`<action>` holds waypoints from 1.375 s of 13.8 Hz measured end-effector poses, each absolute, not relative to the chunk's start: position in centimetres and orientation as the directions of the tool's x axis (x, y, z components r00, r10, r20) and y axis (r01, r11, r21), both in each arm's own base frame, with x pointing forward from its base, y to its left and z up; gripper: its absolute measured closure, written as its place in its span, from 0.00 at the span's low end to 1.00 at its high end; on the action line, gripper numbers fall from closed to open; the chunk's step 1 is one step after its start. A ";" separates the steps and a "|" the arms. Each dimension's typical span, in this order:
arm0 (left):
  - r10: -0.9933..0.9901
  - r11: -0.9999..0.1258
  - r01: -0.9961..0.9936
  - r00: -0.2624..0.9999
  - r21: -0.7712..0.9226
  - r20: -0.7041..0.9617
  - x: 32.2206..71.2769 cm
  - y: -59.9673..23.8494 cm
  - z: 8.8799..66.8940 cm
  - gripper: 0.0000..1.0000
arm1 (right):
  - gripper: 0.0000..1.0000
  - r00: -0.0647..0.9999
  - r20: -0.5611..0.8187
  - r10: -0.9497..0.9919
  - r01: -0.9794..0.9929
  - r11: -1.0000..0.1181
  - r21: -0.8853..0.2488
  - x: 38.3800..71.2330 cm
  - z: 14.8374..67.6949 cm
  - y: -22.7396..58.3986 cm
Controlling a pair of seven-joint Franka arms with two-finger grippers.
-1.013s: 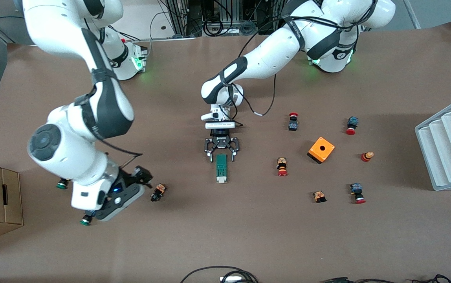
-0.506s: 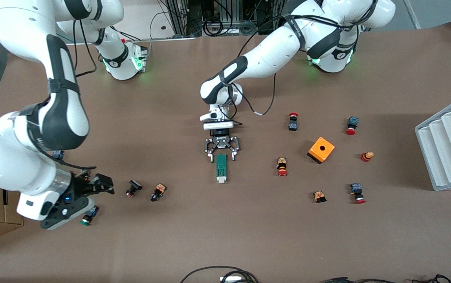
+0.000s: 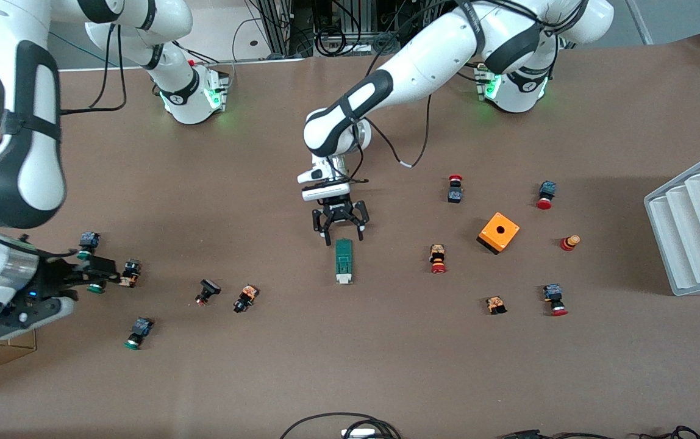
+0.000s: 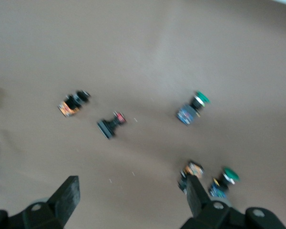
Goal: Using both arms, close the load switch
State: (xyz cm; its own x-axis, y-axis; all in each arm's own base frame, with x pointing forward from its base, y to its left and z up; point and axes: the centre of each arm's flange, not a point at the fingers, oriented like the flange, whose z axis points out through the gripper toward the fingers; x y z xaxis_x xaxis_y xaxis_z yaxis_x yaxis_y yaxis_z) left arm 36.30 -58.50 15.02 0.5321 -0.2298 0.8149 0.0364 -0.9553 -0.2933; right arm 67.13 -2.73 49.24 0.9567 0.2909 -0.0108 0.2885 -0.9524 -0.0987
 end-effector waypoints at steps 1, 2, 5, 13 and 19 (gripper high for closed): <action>-0.253 -0.948 0.016 0.573 -0.319 0.780 36.4 -58.8 16.9 0.00 | 0.00 0.957 -0.018 0.289 0.286 -0.954 -0.095 66.4 50.4 -3.7; -0.276 -0.941 -0.012 0.608 -0.339 0.745 36.8 -58.9 18.5 0.00 | 0.00 0.954 -0.017 0.298 0.296 -0.951 -0.089 65.8 51.4 -3.7; -0.348 -0.913 -0.110 0.713 -0.394 0.609 39.2 -58.1 23.4 0.00 | 0.00 0.933 -0.001 0.359 0.359 -0.932 -0.056 64.4 54.5 -1.6; -0.421 -0.883 -0.299 0.845 -0.362 0.329 42.6 -55.4 35.0 0.00 | 0.00 0.926 0.019 0.376 0.376 -0.925 -0.049 61.5 57.6 -1.6; -0.423 -0.880 -0.362 0.892 -0.309 0.161 49.7 -48.9 44.4 0.00 | 0.00 0.916 -0.002 0.402 0.402 -0.915 -0.046 61.3 57.2 -0.5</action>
